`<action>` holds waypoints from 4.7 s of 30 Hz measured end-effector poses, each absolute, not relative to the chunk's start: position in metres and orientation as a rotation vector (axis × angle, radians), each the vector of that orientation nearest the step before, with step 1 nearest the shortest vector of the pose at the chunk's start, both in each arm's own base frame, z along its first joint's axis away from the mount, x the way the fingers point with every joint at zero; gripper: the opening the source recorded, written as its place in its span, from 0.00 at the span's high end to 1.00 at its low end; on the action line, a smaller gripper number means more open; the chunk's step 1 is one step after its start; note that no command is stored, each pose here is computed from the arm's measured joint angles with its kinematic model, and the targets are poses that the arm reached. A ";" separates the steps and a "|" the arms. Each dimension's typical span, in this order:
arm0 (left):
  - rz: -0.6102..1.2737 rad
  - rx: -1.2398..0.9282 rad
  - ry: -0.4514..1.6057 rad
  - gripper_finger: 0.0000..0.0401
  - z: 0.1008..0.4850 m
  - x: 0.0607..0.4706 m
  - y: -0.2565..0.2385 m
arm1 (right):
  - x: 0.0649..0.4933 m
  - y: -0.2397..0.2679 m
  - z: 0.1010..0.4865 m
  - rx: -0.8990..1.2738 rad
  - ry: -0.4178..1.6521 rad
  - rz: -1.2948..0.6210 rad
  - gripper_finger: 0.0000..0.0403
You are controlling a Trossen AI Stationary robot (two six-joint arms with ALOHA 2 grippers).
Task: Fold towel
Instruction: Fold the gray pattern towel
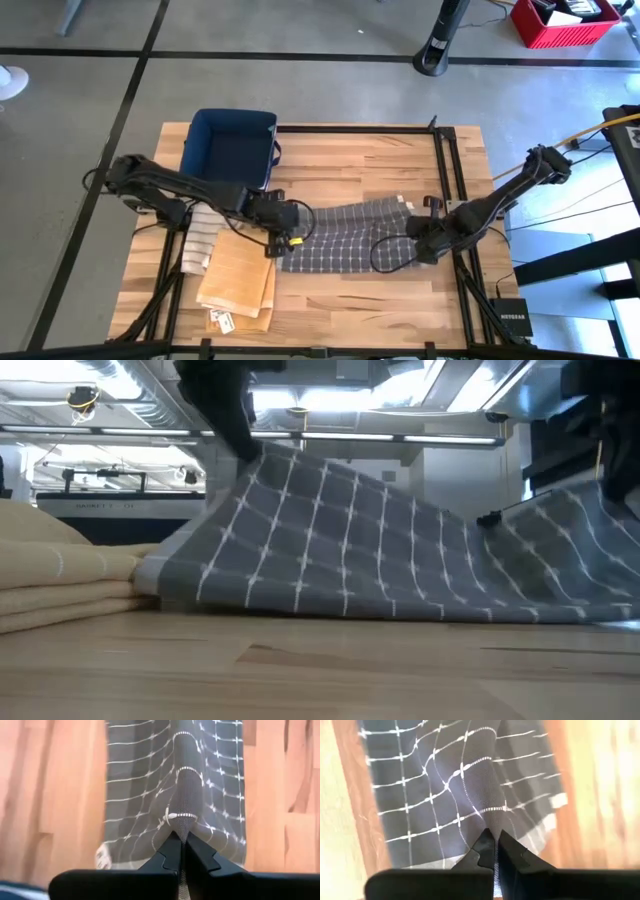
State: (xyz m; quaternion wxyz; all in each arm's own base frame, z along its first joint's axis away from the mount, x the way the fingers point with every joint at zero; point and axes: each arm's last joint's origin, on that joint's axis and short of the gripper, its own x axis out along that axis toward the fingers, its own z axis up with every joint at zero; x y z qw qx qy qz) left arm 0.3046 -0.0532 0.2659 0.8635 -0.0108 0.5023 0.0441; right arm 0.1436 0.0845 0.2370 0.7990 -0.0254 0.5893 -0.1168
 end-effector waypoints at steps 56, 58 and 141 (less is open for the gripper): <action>0.131 -0.124 1.182 0.84 0.175 0.286 -0.151 | 0.110 0.191 0.140 0.020 1.400 -0.023 0.84; 0.088 -0.184 1.212 0.76 0.176 0.288 -0.151 | 0.109 0.193 0.144 0.053 1.471 -0.002 0.78; -0.040 0.153 1.024 0.64 0.115 0.403 -0.054 | 0.113 0.083 0.124 0.931 1.066 -0.788 0.30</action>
